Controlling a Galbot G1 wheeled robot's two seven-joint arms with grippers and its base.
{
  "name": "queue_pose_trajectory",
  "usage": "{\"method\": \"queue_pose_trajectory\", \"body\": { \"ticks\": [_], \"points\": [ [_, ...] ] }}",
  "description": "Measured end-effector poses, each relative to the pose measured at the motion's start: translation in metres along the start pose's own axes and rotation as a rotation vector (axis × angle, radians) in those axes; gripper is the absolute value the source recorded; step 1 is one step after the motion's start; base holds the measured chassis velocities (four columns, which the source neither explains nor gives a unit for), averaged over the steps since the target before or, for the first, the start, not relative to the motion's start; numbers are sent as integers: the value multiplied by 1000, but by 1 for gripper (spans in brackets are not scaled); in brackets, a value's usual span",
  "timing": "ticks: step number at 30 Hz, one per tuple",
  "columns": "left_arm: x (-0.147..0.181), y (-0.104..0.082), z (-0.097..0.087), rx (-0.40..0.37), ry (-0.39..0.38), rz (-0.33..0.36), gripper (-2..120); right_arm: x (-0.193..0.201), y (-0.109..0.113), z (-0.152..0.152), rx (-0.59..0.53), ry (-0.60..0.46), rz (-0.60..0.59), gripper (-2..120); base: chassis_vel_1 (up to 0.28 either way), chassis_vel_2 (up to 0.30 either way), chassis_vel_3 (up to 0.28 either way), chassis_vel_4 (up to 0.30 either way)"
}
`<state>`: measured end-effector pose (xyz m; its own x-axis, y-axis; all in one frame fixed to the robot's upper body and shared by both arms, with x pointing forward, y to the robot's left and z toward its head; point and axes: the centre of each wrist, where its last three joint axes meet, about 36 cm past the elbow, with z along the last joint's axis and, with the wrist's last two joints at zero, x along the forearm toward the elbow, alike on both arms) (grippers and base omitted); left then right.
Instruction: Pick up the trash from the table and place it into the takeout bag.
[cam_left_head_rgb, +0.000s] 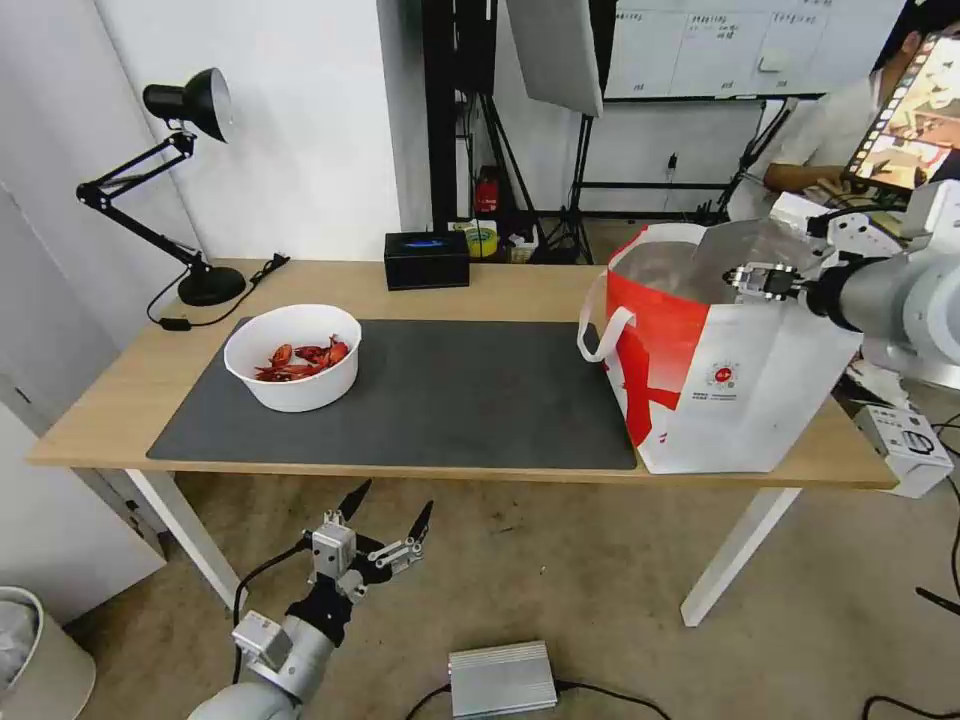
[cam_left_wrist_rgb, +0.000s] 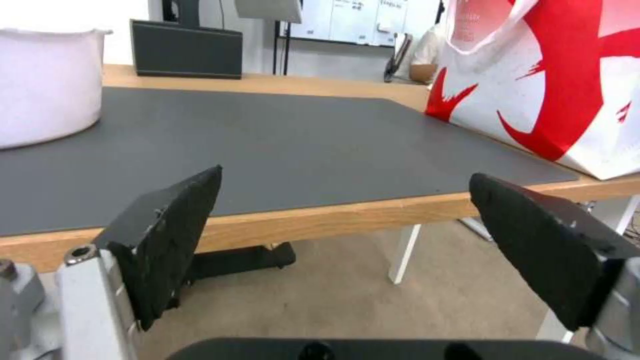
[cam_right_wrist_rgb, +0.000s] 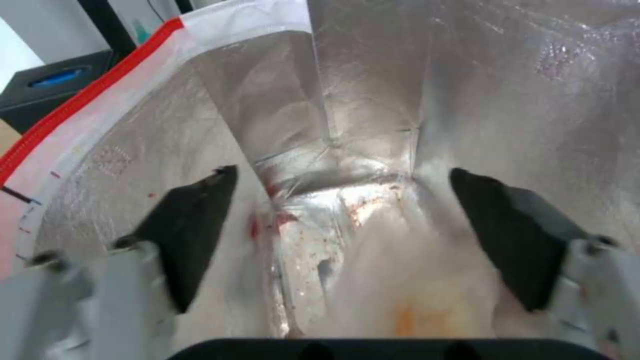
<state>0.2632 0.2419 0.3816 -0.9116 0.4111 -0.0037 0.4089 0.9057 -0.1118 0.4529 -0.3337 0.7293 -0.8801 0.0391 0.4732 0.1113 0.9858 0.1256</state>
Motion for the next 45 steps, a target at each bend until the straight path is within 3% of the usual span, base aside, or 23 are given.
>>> {"method": "queue_pose_trajectory", "body": {
  "ticks": [4,14,20,21,26,28,32,36,45],
  "points": [
    [-1,-1,1,3,1,3,100,0,-1,-2,0,-4,1,99,0,0,0,0],
    [0,-2,2,5,3,2,100,-1,0,2,16,-40,-27,100,0,0,0,0],
    [1,-1,3,4,5,-2,100,-2,7,19,85,-256,-146,100,0,0,0,0],
    [1,-1,2,3,4,-4,100,-3,9,27,121,-349,-215,100,0,0,0,0],
    [1,2,2,-2,3,-9,100,2,17,45,175,-483,-332,100,0,0,0,0],
    [2,4,1,-5,2,-16,100,6,24,72,215,-547,-416,100,0,0,0,0],
    [2,6,0,-8,-1,-22,100,7,31,100,224,-557,-457,100,0,0,0,0],
    [2,11,-2,-16,-7,-33,100,-4,44,157,185,-551,-499,100,0,0,0,0],
    [3,19,-6,-37,-8,-37,100,-7,46,219,187,-503,-520,100,0,0,0,0]
  ]
}}
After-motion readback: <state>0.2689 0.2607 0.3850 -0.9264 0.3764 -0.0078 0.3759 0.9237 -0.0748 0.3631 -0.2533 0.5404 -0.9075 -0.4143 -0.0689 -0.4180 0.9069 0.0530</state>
